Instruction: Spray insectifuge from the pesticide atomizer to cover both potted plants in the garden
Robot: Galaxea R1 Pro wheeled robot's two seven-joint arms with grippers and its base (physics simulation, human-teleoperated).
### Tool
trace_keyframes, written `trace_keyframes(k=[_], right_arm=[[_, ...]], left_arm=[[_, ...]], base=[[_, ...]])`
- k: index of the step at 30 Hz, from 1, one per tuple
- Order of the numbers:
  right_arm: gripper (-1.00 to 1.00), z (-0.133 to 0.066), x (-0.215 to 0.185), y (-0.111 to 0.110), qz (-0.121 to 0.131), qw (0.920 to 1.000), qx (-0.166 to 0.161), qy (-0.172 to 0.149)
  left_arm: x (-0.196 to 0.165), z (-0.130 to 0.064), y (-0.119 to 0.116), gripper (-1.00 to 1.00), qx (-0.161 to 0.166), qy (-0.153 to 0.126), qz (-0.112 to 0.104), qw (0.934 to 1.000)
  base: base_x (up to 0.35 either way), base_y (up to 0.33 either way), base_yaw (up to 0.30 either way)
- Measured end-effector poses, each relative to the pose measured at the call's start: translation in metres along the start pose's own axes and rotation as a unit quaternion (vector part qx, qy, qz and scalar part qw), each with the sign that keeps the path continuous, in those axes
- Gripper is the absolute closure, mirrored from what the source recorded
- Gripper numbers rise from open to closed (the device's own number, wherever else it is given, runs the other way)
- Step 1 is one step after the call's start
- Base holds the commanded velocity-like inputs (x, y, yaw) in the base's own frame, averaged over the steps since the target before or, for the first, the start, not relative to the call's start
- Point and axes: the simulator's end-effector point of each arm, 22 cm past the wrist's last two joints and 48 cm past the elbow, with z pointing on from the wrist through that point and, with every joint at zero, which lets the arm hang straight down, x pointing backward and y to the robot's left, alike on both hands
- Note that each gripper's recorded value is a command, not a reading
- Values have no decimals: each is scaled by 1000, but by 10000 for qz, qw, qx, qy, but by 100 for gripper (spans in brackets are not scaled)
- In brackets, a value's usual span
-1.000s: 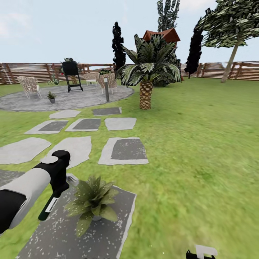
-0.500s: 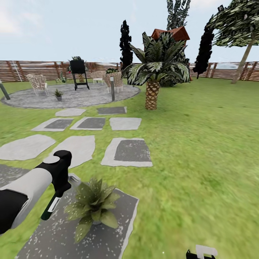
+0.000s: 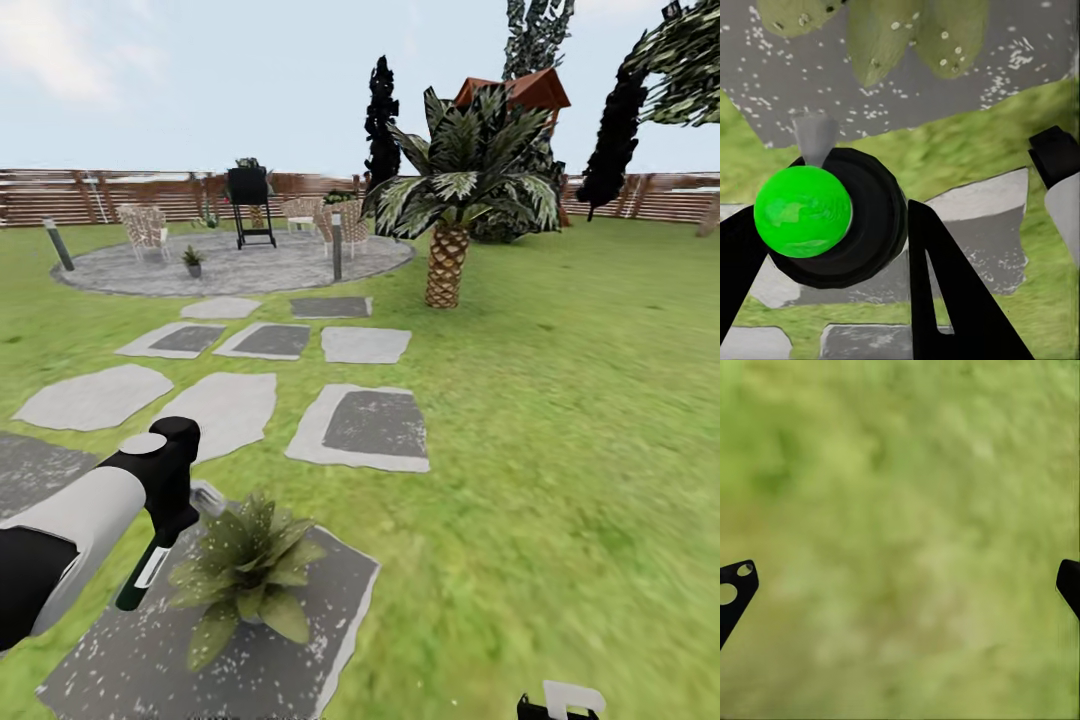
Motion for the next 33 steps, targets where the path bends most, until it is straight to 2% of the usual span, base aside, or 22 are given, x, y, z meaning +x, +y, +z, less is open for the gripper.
trace_keyframes(k=[6,11,16,28,33], right_arm=[[-100,0,1,0,-3,10000,-1,6],[-100,0,0,0,-2,10000,-1,6],[-100,0,0,-1,-2,10000,9,-2],[-100,0,0,-1,-3,10000,10,-2],[-100,0,0,0,-1,10000,1,2]], left_arm=[[-2,-1,-1,100,8,-18,8,10000],[-23,-12,-16,100,-29,-175,274,9995],[-37,-17,-30,100,-36,-242,453,9987],[-37,-18,-30,100,-53,-233,461,9986],[-35,-18,-27,100,-88,-202,635,9977]], base=[[-181,-232,277],[-258,-199,253],[-103,-239,41],[69,-268,1],[2,-66,72]])
